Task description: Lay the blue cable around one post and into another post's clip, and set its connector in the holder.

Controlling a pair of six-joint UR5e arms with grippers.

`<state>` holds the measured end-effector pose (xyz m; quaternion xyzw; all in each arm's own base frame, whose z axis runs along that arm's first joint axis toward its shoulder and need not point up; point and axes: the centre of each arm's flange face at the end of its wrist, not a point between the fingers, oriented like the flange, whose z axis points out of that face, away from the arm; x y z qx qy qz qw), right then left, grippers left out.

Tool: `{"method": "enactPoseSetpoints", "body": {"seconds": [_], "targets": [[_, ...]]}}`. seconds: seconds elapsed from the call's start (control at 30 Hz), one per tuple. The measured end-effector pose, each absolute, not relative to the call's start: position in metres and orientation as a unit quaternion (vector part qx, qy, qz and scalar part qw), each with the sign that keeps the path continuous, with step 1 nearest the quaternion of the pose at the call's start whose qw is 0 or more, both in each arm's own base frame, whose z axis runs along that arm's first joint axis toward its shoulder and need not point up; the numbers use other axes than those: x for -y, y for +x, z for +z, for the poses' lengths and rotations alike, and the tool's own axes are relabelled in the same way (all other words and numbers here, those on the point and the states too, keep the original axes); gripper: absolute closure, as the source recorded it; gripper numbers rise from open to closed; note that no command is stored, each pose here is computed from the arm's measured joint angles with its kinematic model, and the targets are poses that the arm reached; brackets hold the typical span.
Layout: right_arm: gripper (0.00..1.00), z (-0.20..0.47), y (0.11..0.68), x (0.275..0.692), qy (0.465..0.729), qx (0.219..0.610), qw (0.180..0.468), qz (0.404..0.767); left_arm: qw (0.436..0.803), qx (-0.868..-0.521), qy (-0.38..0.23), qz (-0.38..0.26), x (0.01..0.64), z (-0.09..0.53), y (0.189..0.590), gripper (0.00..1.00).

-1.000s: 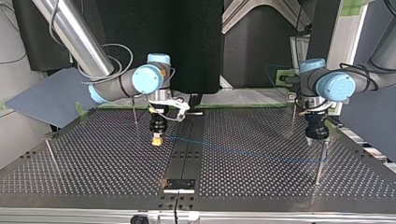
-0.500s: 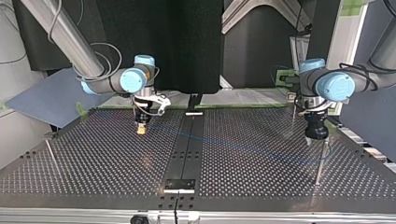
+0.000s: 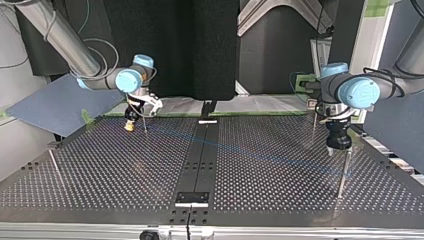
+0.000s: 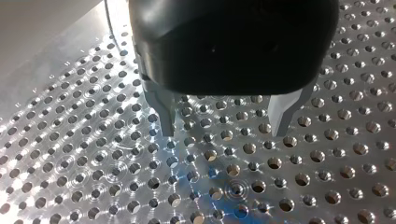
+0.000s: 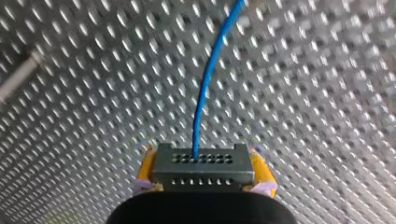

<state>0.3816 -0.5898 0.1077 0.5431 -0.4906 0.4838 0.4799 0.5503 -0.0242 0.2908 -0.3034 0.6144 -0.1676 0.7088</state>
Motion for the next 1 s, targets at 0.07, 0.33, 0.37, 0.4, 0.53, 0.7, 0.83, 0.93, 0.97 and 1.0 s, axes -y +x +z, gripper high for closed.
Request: {"method": "enactPoseSetpoints", "body": {"seconds": [0.07, 0.33, 0.37, 0.4, 0.53, 0.7, 0.83, 0.93, 0.97, 1.0], "targets": [[1.0, 0.114, 0.382, 0.584, 0.54, 0.487, 0.489, 0.482, 0.709, -0.615, -0.303, -0.167, 0.024, 0.291, 0.55, 0.0], [1.0, 0.14, 0.404, 0.547, 0.529, 0.465, 0.515, 0.489, 0.709, -0.614, -0.303, -0.168, 0.024, 0.291, 0.55, 0.0], [1.0, 0.143, 0.407, 0.542, 0.526, 0.465, 0.515, 0.492, 0.709, -0.614, -0.303, -0.168, 0.024, 0.291, 0.55, 0.0], [1.0, 0.145, 0.409, 0.538, 0.523, 0.465, 0.515, 0.495, 0.709, -0.615, -0.304, -0.168, 0.024, 0.291, 0.55, 0.0], [1.0, 0.158, 0.415, 0.522, 0.508, 0.464, 0.515, 0.511, 0.709, -0.614, -0.303, -0.168, 0.024, 0.291, 0.55, 0.0], [1.0, 0.151, 0.4, 0.519, 0.49, 0.481, 0.516, 0.513, 0.708, -0.614, -0.304, -0.169, 0.025, 0.291, 0.55, 0.0], [1.0, 0.124, 0.381, 0.522, 0.485, 0.497, 0.511, 0.506, 0.708, -0.614, -0.303, -0.169, 0.025, 0.291, 0.55, 0.0], [1.0, 0.101, 0.366, 0.524, 0.486, 0.506, 0.504, 0.503, 0.709, -0.615, -0.303, -0.168, 0.025, 0.291, 0.55, 0.0], [1.0, 0.095, 0.362, 0.524, 0.486, 0.509, 0.502, 0.502, 0.709, -0.615, -0.303, -0.168, 0.025, 0.291, 0.55, 0.0], [1.0, 0.089, 0.357, 0.524, 0.486, 0.512, 0.499, 0.502, 0.709, -0.615, -0.303, -0.168, 0.025, 0.291, 0.55, 0.0]]}}
